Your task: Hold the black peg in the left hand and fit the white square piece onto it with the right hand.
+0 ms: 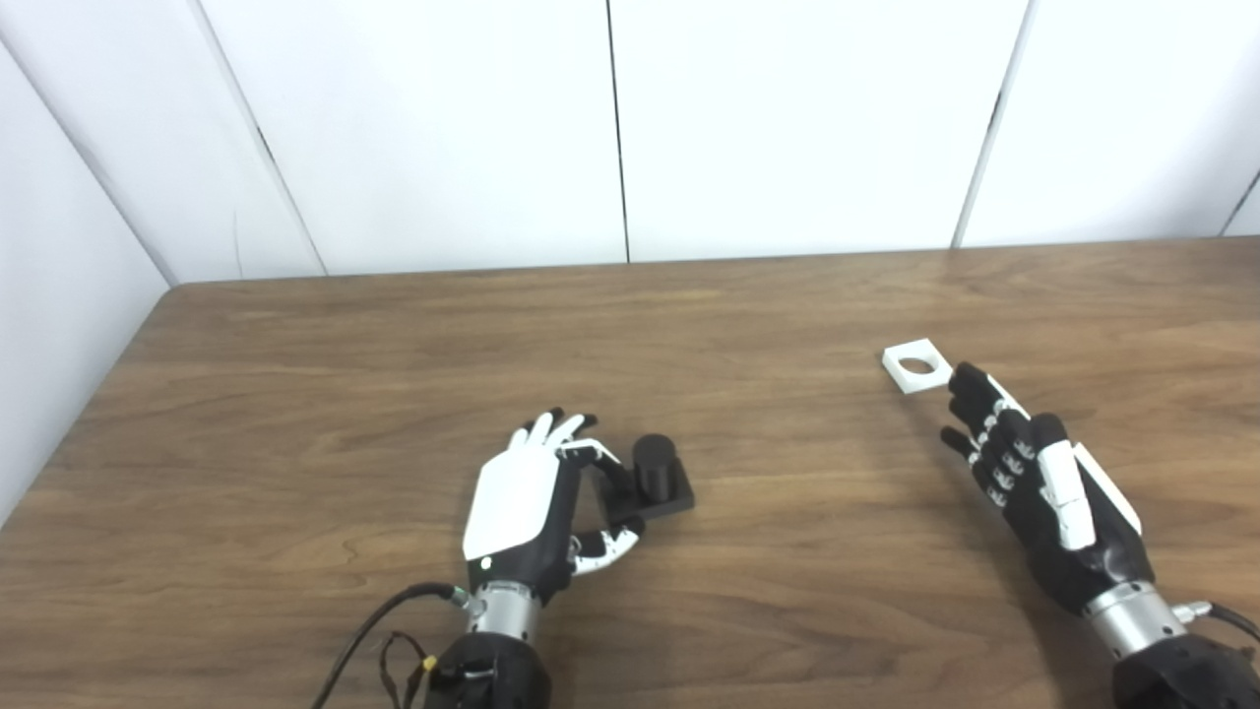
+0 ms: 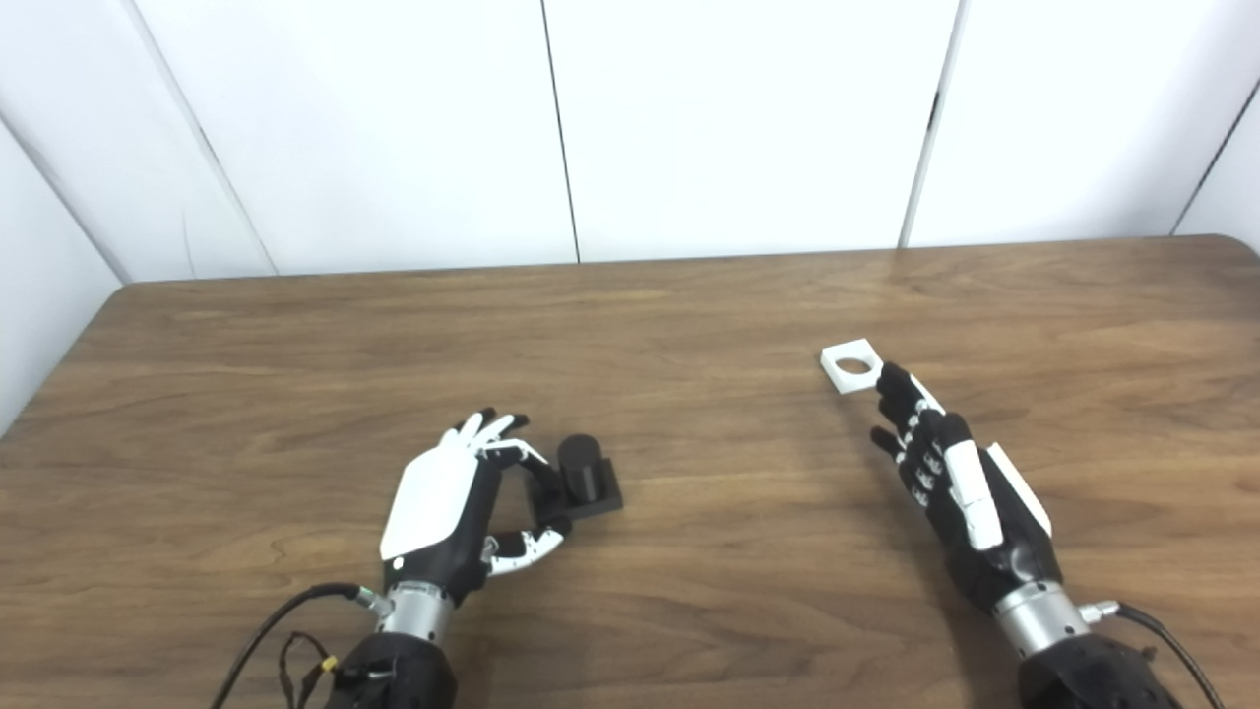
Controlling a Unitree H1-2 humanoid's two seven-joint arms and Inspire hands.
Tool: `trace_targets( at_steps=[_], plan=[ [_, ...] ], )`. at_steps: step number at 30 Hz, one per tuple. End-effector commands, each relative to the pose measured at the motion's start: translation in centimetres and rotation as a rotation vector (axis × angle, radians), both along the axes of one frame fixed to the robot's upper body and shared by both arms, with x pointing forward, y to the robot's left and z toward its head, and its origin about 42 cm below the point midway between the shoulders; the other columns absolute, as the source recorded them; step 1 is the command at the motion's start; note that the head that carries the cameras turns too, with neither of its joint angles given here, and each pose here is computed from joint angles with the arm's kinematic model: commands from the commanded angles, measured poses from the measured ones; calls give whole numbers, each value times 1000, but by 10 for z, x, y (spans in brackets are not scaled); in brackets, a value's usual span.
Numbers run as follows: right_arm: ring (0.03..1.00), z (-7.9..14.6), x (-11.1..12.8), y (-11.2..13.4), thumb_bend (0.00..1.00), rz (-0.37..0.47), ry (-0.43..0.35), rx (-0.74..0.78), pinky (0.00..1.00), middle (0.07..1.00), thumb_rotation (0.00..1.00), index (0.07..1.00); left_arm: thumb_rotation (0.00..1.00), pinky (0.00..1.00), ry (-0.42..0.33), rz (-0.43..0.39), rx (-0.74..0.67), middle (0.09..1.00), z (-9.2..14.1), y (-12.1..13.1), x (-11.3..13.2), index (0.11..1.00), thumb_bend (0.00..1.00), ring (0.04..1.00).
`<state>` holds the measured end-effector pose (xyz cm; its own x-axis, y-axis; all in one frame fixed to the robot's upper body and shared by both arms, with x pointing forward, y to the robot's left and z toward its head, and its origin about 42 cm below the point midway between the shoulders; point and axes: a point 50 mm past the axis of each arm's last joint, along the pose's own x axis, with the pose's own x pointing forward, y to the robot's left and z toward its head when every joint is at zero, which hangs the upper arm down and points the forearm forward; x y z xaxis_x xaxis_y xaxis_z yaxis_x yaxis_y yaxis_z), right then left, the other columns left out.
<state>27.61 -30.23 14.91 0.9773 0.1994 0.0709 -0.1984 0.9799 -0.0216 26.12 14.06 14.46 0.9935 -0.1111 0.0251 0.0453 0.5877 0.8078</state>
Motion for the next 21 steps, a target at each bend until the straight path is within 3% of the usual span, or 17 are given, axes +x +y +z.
trace_targets(
  at_steps=[1,10,21],
  plan=[
    [1000,17,5,3,742,2,-69,6,968,971,939,957,68,998,7,-43,-2,902,3,-5,-6,494,501,998],
    [1000,16,2,3,759,-2,-62,5,954,969,928,955,72,1000,33,-103,15,901,-2,-19,-25,495,500,982],
    [1000,14,1,0,753,-2,-60,7,960,974,918,964,72,988,27,-102,46,902,-4,-16,-22,495,500,976]
  ],
)
